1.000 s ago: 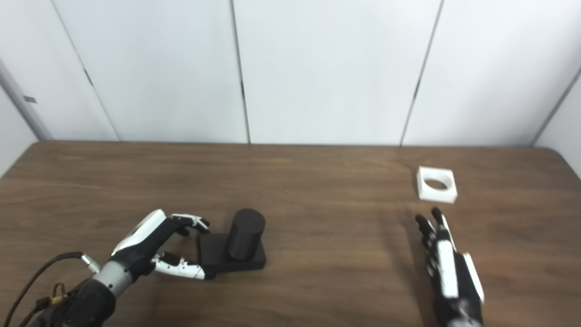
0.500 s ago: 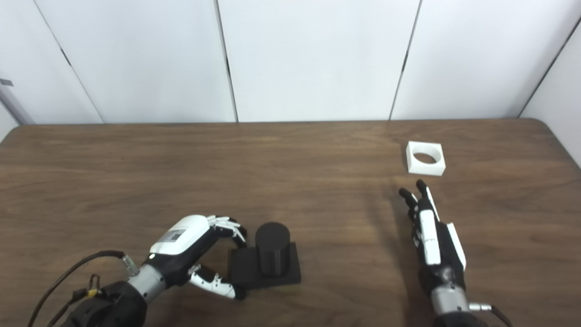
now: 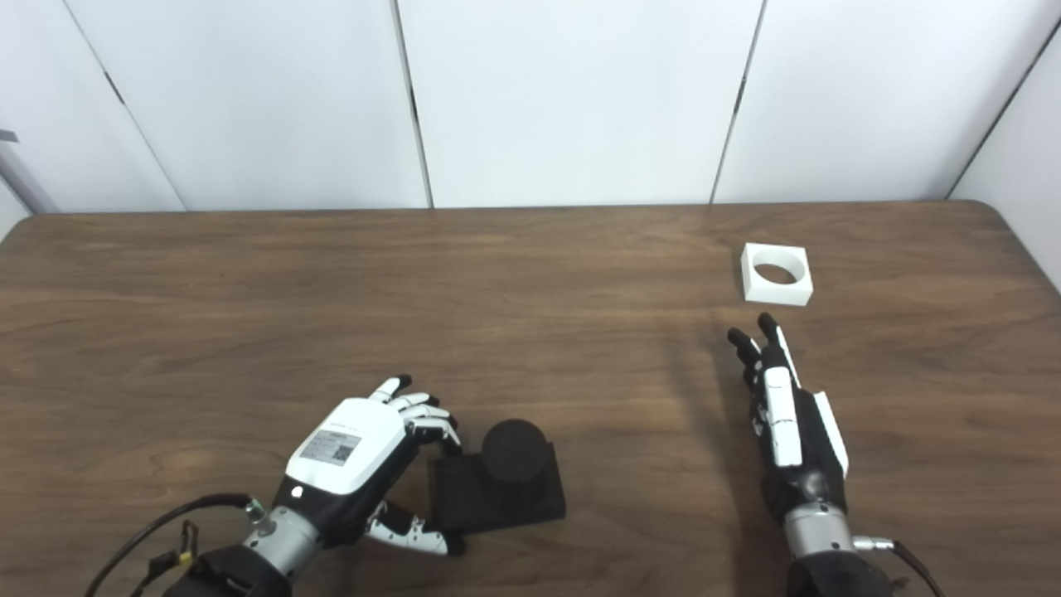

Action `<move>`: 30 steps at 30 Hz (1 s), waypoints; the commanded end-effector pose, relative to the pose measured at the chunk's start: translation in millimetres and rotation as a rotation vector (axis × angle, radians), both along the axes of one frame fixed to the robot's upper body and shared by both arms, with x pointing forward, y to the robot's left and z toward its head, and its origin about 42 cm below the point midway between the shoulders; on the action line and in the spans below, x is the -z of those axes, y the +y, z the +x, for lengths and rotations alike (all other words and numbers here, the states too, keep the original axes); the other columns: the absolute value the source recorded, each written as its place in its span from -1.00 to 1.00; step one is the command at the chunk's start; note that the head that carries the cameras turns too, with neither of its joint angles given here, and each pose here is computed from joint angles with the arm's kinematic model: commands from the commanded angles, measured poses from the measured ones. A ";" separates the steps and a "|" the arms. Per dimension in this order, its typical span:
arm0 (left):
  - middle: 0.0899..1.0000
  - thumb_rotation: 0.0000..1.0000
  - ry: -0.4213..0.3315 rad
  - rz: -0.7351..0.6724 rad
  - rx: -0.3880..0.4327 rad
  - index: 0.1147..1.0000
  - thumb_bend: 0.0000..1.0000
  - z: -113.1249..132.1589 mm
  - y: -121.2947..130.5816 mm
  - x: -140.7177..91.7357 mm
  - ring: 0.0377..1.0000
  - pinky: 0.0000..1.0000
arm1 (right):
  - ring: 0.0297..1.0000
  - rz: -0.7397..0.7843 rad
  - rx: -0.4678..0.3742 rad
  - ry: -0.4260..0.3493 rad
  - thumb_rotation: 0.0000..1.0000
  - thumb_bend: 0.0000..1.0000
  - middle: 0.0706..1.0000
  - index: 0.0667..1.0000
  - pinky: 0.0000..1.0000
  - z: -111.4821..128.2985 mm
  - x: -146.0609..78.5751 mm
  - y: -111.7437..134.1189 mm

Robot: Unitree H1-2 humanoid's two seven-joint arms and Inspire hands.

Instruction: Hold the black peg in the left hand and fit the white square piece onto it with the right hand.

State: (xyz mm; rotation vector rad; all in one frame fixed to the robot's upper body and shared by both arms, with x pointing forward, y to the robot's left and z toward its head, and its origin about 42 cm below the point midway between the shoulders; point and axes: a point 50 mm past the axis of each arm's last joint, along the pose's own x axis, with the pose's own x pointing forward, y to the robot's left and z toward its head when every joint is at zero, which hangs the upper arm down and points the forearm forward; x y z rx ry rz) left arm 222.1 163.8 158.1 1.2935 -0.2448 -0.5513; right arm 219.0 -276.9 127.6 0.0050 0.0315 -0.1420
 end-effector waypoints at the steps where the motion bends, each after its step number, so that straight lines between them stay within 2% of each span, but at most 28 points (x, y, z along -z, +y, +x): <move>1: 0.52 -0.89 0.067 0.062 0.048 -0.16 0.03 -12.2 -4.7 13.6 0.74 0.97 | 0.93 0.039 -0.015 -0.031 1.00 0.05 0.81 1.00 1.00 2.3 -5.3 12.2; 9: 0.52 -0.90 0.100 0.044 0.043 -0.16 0.03 -12.5 -2.0 15.8 0.73 0.93 | 0.94 0.050 -0.021 -0.027 1.00 0.10 0.81 1.00 1.00 0.3 -5.3 13.9; 21: 0.58 -0.90 0.234 -0.014 0.073 -0.16 0.02 0.3 9.7 16.8 0.77 0.94 | 0.94 0.058 -0.006 -0.031 1.00 0.10 0.82 1.00 1.00 1.0 -8.4 16.8; 30: 0.55 -0.90 0.225 0.006 0.080 -0.16 0.03 8.6 12.6 18.8 0.73 0.88 | 0.93 0.055 -0.003 -0.031 1.00 0.09 0.82 1.00 1.00 0.5 -7.0 16.1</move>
